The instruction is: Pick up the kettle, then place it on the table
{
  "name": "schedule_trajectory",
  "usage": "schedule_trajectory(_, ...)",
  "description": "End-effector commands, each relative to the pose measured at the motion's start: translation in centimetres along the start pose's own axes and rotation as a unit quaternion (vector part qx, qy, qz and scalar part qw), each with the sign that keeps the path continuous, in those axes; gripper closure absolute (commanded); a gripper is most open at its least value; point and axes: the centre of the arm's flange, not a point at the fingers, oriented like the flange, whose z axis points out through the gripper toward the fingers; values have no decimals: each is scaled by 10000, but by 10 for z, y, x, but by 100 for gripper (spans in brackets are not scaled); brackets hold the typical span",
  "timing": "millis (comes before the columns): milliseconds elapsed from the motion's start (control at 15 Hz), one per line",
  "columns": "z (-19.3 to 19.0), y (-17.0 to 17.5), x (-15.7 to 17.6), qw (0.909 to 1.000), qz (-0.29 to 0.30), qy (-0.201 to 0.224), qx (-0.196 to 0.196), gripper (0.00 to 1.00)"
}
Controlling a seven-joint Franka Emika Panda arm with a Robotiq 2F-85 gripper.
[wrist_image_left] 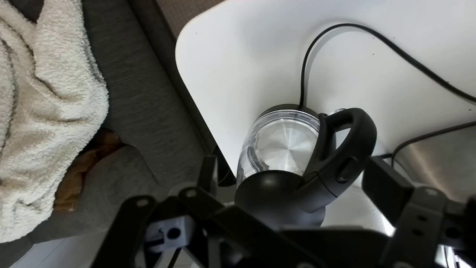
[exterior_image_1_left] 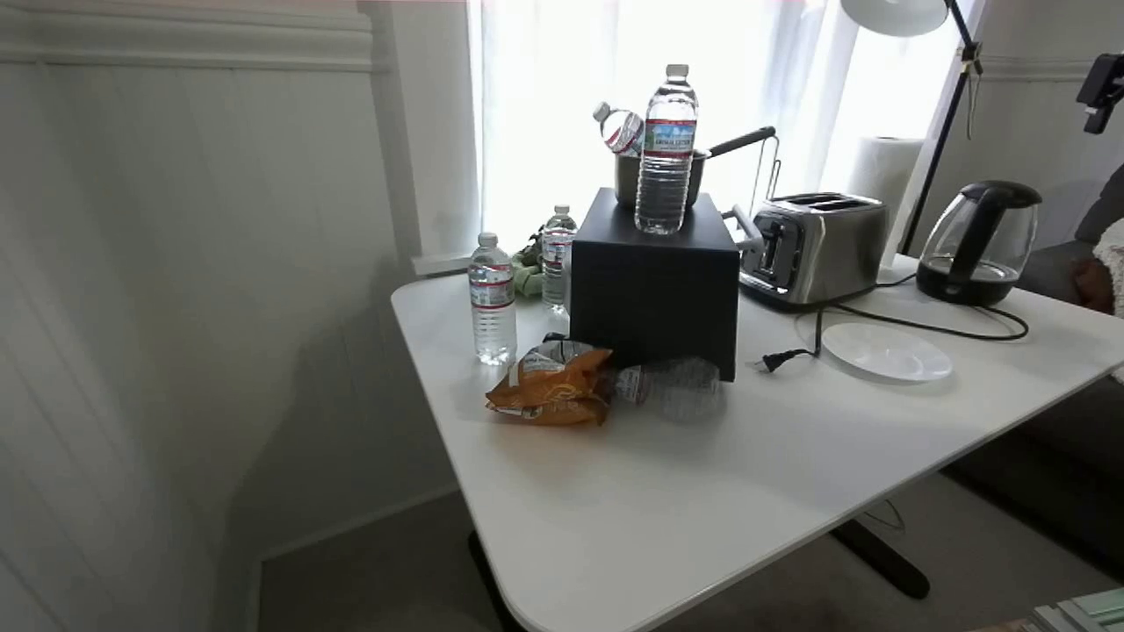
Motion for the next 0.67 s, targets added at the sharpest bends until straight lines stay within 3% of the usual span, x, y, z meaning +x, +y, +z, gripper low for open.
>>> schedule_trajectory(0,0,0,0,10000,0,0,0,0)
schedule_trajectory(400,25,-48,22,9951,950,-236,164,0)
schedule_trajectory(600,44,-61,33,9837,1741,-430,150,0)
